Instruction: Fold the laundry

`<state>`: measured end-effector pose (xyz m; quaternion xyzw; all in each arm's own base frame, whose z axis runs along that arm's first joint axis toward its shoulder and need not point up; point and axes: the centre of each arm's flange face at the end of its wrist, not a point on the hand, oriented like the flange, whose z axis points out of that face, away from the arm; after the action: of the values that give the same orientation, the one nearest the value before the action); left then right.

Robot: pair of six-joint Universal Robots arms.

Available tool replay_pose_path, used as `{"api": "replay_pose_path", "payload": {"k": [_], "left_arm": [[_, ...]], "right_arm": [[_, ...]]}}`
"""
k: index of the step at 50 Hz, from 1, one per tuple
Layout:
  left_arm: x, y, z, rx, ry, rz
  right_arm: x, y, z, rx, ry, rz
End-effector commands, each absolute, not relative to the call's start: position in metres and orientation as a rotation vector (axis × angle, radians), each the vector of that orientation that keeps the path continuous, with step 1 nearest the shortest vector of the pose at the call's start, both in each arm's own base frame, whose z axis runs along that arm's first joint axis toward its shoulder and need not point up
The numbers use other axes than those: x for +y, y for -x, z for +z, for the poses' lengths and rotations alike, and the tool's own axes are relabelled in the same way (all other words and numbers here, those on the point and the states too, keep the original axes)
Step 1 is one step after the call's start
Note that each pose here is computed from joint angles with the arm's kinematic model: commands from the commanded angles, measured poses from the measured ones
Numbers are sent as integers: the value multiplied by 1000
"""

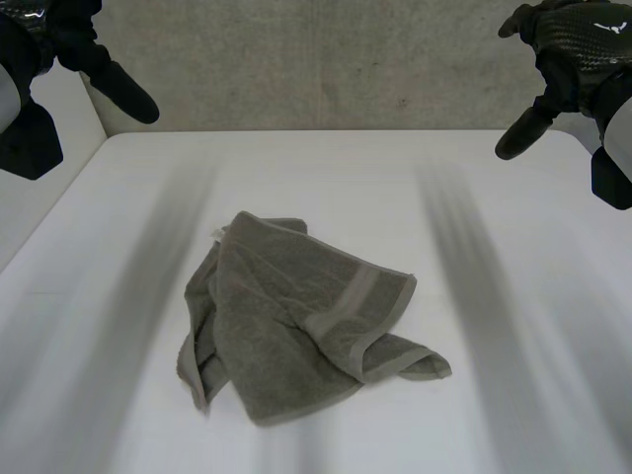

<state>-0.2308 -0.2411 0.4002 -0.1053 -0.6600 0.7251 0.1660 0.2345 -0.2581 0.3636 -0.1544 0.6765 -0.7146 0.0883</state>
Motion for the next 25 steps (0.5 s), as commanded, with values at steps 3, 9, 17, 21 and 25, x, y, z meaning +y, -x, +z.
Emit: {"api": "replay_pose_path", "payload": {"k": [3,9,17,21,25], "left_arm": [[-244,228,398,-1908,301,2054],[-244,228,399,-1910,321,2071],[-245,229,394,-1928,345,2074],[-241,231,378,-1982,400,2027],[-237,233,347,-2066,524,1968]], "right_arm": [[-259,-234,362,2017,462,-2132],[-261,-234,361,2023,460,-2131],[-261,-238,357,2030,577,-2140],[-254,-249,342,2034,898,-2139],[-230,-269,318,1940,1300,-2087]]}}
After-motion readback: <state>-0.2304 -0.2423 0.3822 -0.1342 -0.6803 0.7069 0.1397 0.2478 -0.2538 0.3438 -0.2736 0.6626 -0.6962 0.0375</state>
